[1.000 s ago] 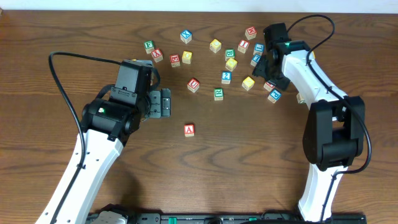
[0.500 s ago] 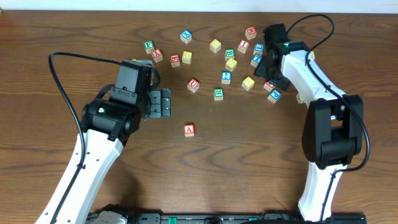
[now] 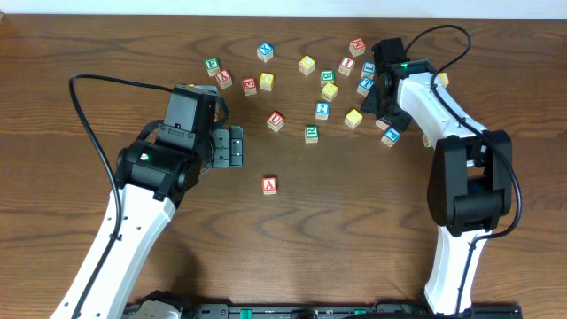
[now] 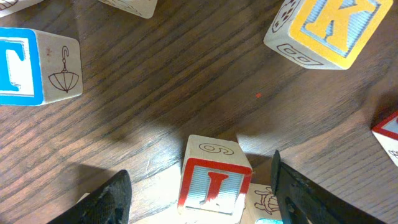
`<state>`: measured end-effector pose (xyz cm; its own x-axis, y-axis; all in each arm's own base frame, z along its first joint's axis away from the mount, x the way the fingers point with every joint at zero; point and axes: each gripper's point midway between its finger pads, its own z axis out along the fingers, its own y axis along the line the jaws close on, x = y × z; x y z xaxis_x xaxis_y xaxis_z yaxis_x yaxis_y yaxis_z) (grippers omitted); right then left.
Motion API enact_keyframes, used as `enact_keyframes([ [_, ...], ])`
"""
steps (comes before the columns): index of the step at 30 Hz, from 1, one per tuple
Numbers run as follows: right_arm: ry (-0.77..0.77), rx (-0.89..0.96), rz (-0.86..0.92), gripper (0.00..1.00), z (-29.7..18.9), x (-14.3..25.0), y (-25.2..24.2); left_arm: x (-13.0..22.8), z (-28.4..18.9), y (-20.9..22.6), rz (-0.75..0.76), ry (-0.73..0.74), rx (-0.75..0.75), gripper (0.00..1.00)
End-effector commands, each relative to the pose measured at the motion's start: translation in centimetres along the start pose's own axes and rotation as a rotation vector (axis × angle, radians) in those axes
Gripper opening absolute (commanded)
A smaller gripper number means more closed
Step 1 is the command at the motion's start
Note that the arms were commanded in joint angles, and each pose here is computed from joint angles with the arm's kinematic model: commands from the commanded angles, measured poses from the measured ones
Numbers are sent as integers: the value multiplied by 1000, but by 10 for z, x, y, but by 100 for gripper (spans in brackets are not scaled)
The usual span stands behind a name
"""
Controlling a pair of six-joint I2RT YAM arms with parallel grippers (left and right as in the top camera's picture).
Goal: Spell out AI2
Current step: 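Lower the right gripper and close it on the I block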
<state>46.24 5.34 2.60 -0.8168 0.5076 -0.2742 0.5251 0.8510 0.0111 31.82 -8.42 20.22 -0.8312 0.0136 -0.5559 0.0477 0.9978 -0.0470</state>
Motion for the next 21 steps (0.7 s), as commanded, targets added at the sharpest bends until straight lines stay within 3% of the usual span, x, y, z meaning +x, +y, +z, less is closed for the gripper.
enact_keyframes([
  [1,-12,18,14,66,3,-4,-3,1,2,4,5,4,-17,95],
  [21,-18,27,35,65,3,-5,-5,2,2,4,5,8,-18,95],
])
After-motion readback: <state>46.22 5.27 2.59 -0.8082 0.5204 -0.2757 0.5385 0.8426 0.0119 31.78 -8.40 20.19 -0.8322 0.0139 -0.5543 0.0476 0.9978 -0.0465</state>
